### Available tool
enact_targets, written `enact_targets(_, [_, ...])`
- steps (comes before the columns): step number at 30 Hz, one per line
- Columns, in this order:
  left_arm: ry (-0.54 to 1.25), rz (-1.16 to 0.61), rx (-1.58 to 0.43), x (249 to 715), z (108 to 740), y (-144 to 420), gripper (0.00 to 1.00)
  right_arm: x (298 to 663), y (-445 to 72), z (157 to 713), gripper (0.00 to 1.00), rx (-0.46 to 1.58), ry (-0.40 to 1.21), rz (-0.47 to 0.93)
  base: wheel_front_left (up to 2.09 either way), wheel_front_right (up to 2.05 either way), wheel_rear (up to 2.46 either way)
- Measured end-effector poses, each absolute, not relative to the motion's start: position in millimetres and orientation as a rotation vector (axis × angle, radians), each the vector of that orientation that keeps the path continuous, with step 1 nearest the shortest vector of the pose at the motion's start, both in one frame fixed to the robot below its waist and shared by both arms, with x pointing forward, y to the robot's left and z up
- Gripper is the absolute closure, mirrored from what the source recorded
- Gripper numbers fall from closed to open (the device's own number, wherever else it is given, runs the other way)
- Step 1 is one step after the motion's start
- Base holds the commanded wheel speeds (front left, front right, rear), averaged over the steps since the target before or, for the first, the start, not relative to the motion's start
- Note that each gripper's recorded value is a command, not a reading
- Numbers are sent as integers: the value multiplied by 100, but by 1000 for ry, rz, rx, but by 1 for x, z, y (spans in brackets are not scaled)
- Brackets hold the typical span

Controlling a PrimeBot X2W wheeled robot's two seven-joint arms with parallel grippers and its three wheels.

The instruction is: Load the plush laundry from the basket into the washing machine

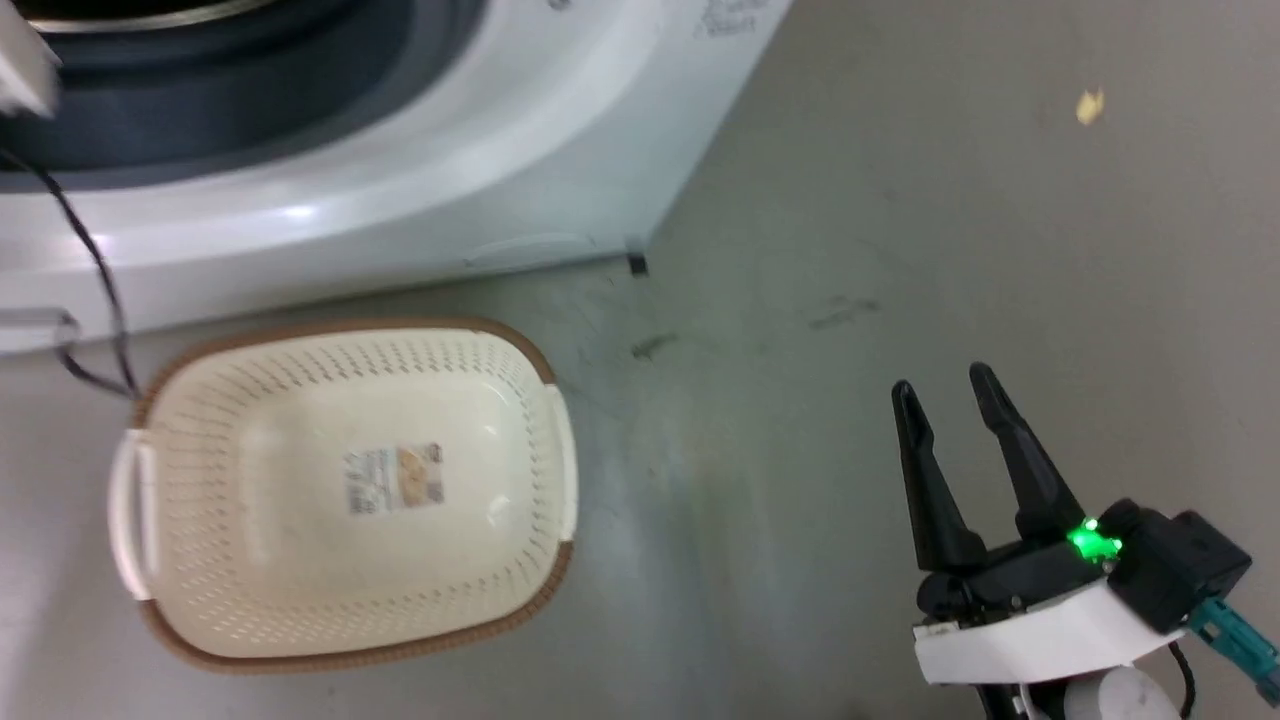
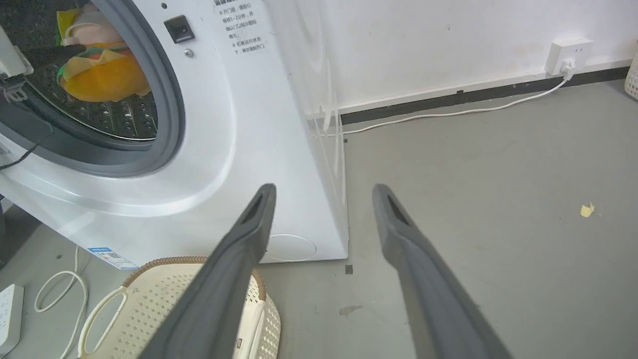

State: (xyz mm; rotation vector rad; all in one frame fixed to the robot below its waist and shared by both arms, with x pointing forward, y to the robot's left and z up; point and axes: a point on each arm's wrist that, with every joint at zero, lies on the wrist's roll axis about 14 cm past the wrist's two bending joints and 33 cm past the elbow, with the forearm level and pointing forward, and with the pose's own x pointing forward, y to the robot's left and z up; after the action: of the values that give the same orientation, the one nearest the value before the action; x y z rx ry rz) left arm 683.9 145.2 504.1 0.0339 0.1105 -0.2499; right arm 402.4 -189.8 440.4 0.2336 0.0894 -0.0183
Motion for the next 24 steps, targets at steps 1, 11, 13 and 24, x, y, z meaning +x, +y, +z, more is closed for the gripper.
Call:
enact_targets(1, [128, -247, 44, 693, 499, 145, 100, 404, -192, 436, 0, 236, 99, -25, 0, 0, 0])
enact_targets(11, [350, -206, 116, 755, 421, 154, 100, 410, -203, 398, 0, 242, 198, -73, 0, 0, 0])
enact_targets(13, [394, -219, 138, 758, 402, 151, 100, 410, -206, 393, 0, 241, 210, -82, 0, 0, 0])
enact_targets(24, [517, -283, 202, 751, 351, 137, 100, 418, -206, 386, 0, 246, 216, -79, 0, 0, 0])
